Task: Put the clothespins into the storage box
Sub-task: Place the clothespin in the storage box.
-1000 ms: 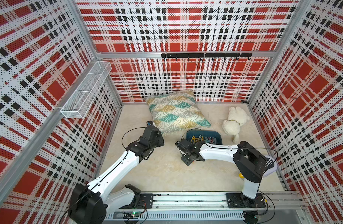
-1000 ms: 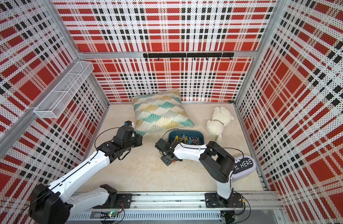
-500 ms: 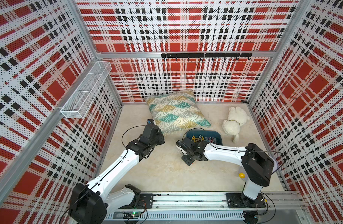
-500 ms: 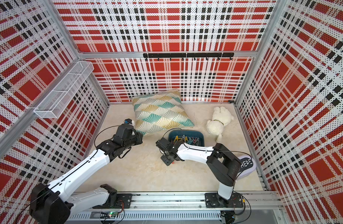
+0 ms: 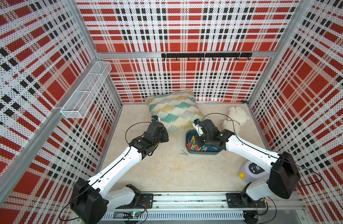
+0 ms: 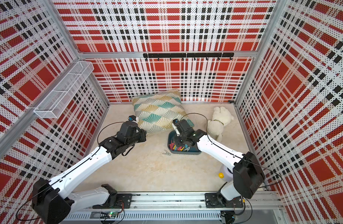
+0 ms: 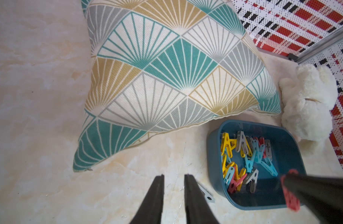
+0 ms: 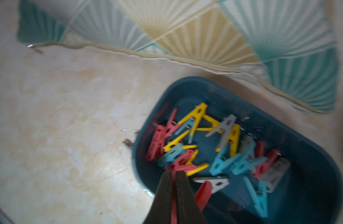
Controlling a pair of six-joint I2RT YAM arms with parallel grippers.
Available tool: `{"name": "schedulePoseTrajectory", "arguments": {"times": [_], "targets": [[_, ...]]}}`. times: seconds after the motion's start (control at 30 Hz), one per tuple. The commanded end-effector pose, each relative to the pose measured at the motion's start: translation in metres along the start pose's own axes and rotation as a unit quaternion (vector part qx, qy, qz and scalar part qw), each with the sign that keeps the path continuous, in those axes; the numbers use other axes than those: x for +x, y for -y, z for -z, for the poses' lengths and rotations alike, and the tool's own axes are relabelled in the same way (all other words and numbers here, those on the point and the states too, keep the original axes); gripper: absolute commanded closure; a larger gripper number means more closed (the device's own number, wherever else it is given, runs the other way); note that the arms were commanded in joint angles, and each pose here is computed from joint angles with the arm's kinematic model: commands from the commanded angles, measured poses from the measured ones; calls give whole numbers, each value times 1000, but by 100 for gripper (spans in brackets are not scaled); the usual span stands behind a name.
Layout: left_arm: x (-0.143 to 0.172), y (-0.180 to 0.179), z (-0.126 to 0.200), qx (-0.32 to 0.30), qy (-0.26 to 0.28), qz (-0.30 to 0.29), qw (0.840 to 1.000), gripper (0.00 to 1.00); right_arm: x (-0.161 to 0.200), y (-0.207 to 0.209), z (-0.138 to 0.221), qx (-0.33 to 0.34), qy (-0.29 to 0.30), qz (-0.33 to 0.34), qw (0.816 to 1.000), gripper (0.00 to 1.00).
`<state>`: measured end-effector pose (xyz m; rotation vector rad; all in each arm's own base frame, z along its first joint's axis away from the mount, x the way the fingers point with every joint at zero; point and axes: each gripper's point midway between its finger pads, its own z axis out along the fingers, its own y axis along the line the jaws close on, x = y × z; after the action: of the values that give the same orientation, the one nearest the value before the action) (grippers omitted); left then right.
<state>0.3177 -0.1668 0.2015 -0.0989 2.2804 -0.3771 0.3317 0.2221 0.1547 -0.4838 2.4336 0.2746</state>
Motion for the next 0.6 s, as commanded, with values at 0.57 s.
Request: {"name": "schedulePoseTrajectory", "arguments": {"times": [0.57], "targets": [[11,28,7,6,1,-25,1000,75,41,116,-54,135,-40,-113,984,88]]}}
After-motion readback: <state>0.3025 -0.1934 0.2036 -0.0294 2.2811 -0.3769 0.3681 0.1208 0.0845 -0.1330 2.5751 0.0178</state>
